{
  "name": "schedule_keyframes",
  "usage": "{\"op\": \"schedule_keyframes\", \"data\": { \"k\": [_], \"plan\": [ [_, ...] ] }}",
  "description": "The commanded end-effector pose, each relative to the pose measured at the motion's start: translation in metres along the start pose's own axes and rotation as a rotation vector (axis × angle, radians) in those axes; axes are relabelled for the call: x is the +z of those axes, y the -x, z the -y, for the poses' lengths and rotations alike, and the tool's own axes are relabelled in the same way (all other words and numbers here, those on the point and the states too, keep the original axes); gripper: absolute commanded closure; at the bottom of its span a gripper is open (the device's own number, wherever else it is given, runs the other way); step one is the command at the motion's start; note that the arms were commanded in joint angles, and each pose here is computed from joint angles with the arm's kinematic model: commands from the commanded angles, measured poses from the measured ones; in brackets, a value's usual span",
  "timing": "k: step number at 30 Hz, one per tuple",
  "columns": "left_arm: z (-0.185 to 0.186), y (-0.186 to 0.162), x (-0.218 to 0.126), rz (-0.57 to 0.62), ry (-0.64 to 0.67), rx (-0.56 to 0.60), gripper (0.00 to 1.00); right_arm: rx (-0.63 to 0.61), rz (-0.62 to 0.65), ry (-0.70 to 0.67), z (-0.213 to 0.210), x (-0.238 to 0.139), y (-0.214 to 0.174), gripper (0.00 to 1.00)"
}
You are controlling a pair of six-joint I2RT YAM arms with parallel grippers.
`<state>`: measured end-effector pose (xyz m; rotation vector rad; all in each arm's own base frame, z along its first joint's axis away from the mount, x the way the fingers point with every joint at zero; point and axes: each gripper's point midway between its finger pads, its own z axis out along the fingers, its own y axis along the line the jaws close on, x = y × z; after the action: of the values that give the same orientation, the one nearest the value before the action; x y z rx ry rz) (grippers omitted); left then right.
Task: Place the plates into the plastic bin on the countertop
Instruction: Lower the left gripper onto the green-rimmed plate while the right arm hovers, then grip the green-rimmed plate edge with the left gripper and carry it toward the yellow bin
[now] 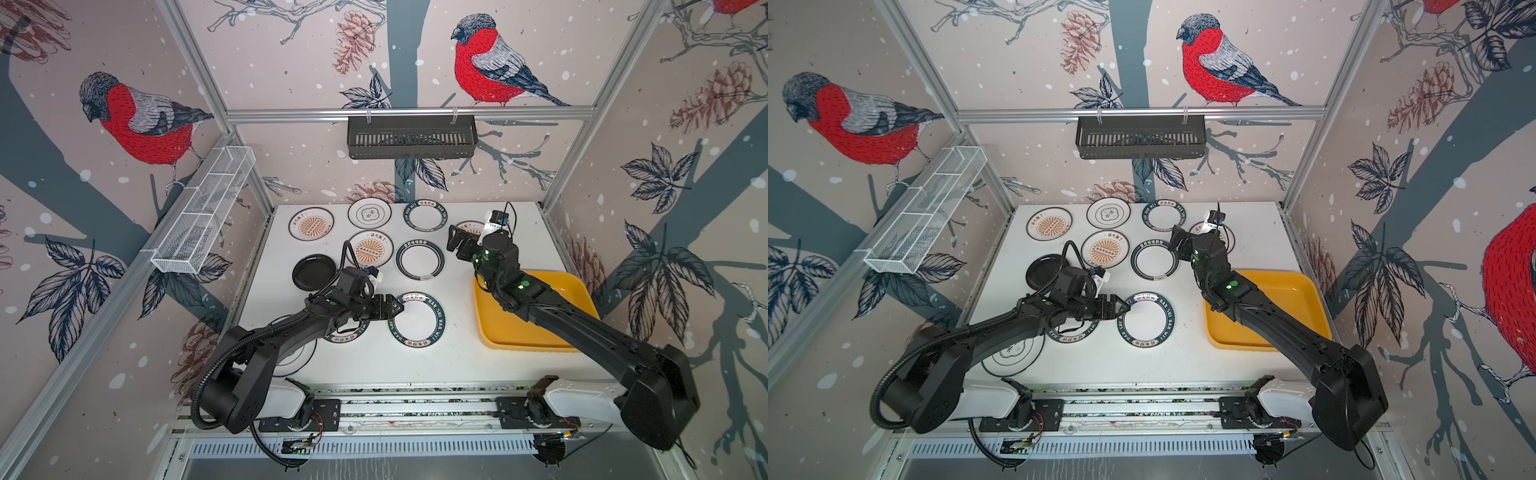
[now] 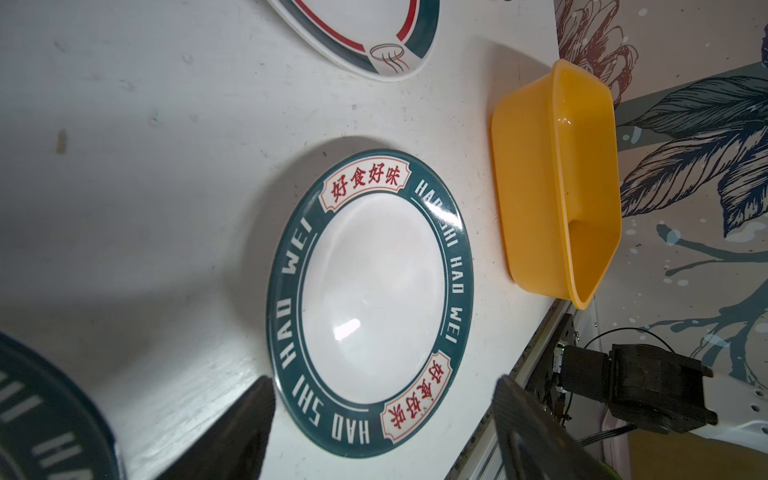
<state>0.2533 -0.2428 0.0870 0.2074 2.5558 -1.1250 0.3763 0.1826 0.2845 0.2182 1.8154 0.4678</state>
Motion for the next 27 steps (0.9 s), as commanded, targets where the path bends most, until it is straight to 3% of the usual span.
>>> {"op": "schedule_keyframes", "data": {
  "k": [1, 4, 10, 19, 27],
  "plan": [
    [-0.002, -0.013, 0.006, -0.078, -0.031, -0.007, 0.23, -0.008, -0.017, -0.029, 0.007, 0.007, -0.008, 0.00],
    [-0.009, -0.019, 0.013, -0.114, -0.029, -0.030, 0.32, 0.003, -0.029, -0.030, 0.009, 0.006, -0.014, 0.00],
    [-0.020, -0.015, 0.012, -0.101, -0.026, -0.067, 0.33, 0.018, -0.036, -0.056, 0.020, 0.004, -0.024, 0.00],
    [-0.027, -0.020, 0.024, -0.123, -0.045, -0.110, 0.45, 0.020, -0.020, -0.073, 0.024, -0.001, -0.018, 0.00],
    [-0.032, -0.017, 0.034, -0.118, -0.054, -0.144, 0.65, 0.012, -0.024, -0.099, 0.031, -0.001, -0.021, 0.00]
  ]
}}
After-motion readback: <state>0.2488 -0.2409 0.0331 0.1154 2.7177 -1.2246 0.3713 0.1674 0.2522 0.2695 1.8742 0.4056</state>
